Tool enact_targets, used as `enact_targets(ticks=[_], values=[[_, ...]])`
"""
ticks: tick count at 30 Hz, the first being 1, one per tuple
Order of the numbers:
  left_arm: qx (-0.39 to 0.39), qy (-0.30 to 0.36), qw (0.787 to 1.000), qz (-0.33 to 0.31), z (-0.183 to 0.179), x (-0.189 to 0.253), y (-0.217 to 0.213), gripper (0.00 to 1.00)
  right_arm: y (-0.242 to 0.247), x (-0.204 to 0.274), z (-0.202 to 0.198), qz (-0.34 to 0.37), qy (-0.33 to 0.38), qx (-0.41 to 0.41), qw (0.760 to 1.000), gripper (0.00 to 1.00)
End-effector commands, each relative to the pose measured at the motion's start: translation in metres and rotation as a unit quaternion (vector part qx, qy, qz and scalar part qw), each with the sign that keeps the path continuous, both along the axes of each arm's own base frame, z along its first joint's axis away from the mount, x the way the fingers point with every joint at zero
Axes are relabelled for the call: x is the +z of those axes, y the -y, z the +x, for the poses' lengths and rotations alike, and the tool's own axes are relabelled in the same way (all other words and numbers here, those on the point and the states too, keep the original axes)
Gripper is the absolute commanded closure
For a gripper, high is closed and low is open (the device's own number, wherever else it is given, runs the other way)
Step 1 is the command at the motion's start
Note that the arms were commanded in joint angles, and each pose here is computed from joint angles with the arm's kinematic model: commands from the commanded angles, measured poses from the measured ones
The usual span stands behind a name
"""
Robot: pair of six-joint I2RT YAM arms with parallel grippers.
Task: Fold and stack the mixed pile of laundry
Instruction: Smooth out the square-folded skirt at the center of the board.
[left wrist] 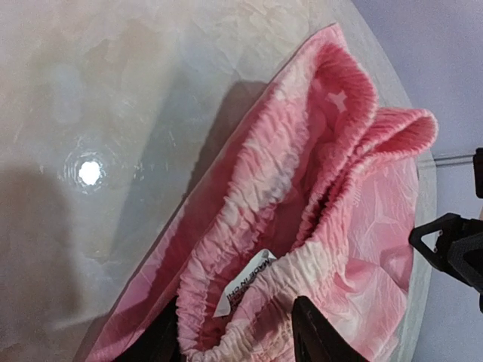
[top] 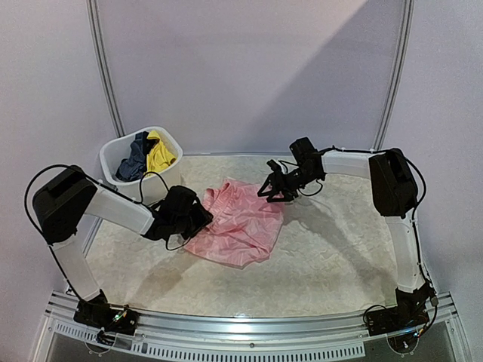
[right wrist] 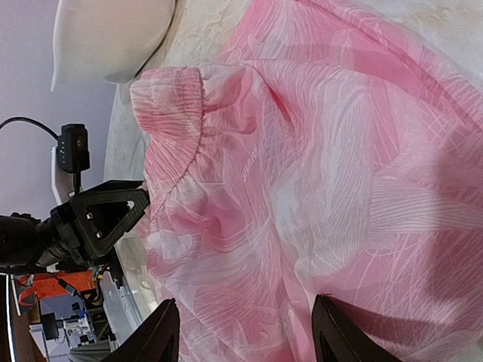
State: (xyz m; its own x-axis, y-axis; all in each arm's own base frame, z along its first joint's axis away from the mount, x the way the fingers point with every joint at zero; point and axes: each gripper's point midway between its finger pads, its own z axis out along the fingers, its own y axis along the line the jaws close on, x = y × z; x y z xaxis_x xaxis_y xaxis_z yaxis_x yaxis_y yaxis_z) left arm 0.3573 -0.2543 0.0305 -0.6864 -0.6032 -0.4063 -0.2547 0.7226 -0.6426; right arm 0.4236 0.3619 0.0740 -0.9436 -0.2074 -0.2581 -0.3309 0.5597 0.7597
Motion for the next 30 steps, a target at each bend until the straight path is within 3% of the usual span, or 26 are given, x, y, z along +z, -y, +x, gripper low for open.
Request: enact_targets(ticks=[1, 7, 13, 21, 27, 30], values=[[0.007, 0.046, 0.999, 0.016, 0.004, 0.043, -0.008, 0.50, -0.004, 0.002, 0.000, 0.001, 0.006, 0.007, 1.000, 0.39], [-0.071, 0.147, 0.972, 0.167, 0.004, 0.123, 0.003, 0.47, -0.006, 0.028, -0.002, 0.018, 0.027, 0.013, 0.999, 0.39], [-0.169, 0.141, 0.932, 0.289, 0.034, 0.138, 0.031, 0.37, -0.004, 0.048, -0.003, 0.023, 0.049, 0.015, 0.998, 0.37], [-0.252, 0.047, 0.915, 0.313, 0.076, 0.076, 0.055, 0.33, 0.003, 0.066, -0.015, 0.026, 0.069, 0.022, 0.997, 0.35], [-0.269, 0.031, 0.914, 0.302, 0.090, 0.060, 0.057, 0.32, 0.004, 0.073, -0.019, 0.030, 0.076, 0.024, 0.996, 0.34], [-0.277, 0.027, 0.916, 0.290, 0.091, 0.055, 0.058, 0.37, 0.004, 0.067, -0.019, 0.028, 0.071, 0.025, 0.997, 0.34]])
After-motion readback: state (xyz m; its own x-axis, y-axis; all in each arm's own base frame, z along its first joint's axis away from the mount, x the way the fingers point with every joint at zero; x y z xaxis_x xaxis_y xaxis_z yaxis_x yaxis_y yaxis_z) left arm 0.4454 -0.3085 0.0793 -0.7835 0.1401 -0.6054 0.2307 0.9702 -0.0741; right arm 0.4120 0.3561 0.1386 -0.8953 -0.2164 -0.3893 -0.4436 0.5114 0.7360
